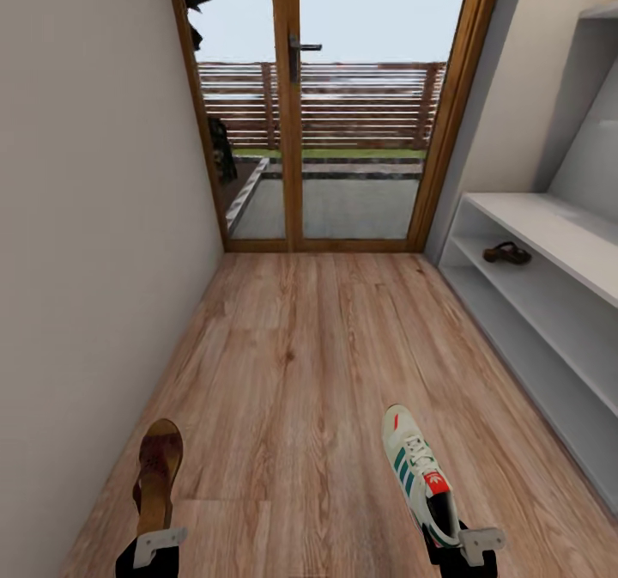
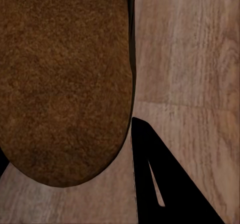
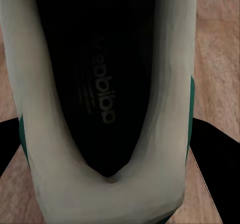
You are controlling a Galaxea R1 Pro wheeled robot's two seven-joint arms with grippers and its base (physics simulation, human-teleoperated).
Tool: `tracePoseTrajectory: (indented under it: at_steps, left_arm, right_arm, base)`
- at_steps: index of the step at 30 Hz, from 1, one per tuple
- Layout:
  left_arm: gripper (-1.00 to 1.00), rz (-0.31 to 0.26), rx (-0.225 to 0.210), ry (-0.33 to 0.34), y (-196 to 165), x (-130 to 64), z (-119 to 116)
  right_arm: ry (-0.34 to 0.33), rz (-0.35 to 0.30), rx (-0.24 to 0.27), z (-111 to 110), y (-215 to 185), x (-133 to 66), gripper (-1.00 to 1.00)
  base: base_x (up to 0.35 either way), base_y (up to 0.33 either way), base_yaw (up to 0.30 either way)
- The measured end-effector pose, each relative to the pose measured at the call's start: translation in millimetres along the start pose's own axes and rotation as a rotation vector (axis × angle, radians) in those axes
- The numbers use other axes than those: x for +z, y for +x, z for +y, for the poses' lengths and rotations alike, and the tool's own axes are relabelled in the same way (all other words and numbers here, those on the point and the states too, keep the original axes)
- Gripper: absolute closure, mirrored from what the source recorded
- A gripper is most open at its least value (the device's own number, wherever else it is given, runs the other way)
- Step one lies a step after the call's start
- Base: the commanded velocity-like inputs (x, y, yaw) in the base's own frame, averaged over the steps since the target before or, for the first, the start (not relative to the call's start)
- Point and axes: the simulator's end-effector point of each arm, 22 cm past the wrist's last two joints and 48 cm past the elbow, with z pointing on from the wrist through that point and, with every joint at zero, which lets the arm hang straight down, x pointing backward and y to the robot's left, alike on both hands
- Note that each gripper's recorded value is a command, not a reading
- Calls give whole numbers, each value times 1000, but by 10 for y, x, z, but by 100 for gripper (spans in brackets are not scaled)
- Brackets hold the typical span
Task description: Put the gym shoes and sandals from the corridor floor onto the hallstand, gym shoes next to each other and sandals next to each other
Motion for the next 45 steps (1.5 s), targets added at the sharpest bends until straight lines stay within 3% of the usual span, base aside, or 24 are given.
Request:
tracePoseTrajectory:
  at_steps: [28, 45]
  left_arm:
    - [100, -1, 0, 0, -2, 0, 0]
    - [100, -15, -3, 0, -69, -4, -1]
  right_arm:
    - [-1, 0, 0, 6, -1, 1, 100]
    - [0, -15, -1, -5, -69, 3, 100]
  base:
    - [337, 0, -3]
    - [337, 0, -193]
